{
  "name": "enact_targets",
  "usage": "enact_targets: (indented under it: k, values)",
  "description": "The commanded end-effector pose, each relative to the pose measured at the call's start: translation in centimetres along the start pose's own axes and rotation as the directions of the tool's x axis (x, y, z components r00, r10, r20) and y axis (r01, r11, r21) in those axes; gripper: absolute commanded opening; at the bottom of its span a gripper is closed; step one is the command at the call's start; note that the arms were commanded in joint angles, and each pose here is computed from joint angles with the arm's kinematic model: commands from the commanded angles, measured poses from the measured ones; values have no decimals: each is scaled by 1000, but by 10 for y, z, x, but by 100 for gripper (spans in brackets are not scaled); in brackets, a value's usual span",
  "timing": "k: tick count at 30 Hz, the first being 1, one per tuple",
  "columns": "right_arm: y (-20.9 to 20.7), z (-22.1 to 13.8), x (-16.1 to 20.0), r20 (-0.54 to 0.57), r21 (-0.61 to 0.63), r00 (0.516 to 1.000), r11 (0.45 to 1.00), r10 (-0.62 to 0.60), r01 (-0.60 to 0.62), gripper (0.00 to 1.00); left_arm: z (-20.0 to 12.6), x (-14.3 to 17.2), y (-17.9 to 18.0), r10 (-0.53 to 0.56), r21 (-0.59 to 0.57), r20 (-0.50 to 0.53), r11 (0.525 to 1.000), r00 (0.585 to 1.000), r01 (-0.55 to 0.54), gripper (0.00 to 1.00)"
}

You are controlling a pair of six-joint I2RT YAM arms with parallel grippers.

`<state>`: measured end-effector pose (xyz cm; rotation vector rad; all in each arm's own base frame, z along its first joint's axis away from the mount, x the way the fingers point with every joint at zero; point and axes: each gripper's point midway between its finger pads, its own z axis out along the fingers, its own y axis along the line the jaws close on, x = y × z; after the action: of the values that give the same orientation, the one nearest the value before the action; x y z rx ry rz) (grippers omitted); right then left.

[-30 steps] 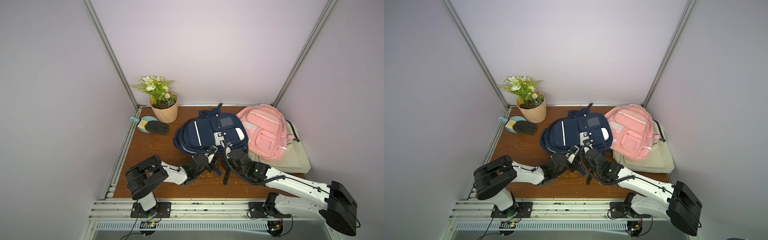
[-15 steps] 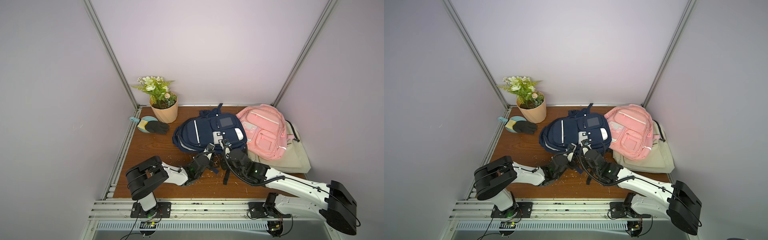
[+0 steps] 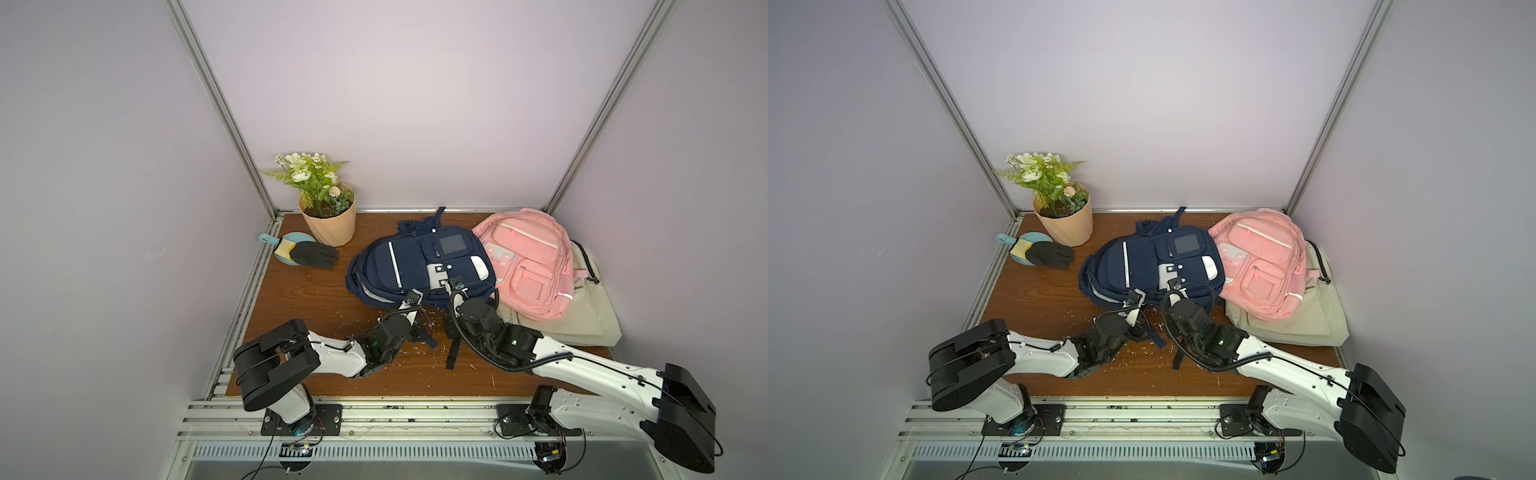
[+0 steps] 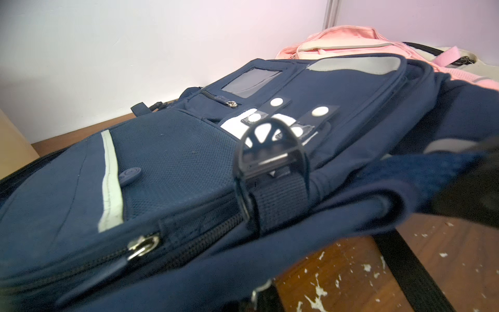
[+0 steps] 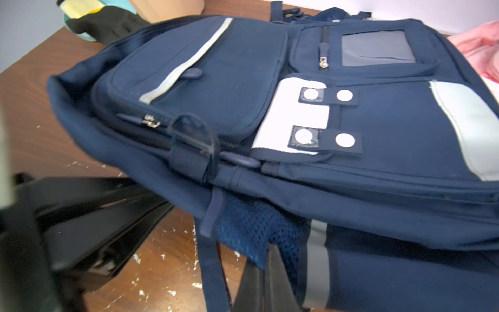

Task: Zip up the backpack
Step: Zip the zipper on the backpack.

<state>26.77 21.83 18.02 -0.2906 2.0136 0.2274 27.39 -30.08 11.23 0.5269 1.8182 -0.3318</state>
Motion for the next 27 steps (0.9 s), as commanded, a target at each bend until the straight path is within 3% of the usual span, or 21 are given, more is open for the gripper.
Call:
enact_targets:
  k: [1, 15, 21, 24, 27]
  values:
    - [-37, -1, -6, 23, 143, 999, 989, 46, -49, 0, -10, -11, 2, -33, 2, 36, 999, 999, 33, 0]
    - [-122, 20, -33, 51, 354, 989, 924, 138, -147, 0, -49, 19, 17, -88, 43, -34, 995, 996, 90, 0]
    - [-153, 42, -33, 25, 414, 973, 883, 231, -220, 0, -57, 23, -11, -61, 151, -67, 986, 996, 70, 0]
    - [-143, 43, -34, 19, 359, 964, 898, 264, -253, 11, -53, 14, -40, -55, 233, -61, 970, 997, 68, 0]
    - [-125, 33, -28, 9, 270, 945, 909, 326, -316, 31, -43, 5, -66, -51, 283, -52, 957, 997, 63, 0]
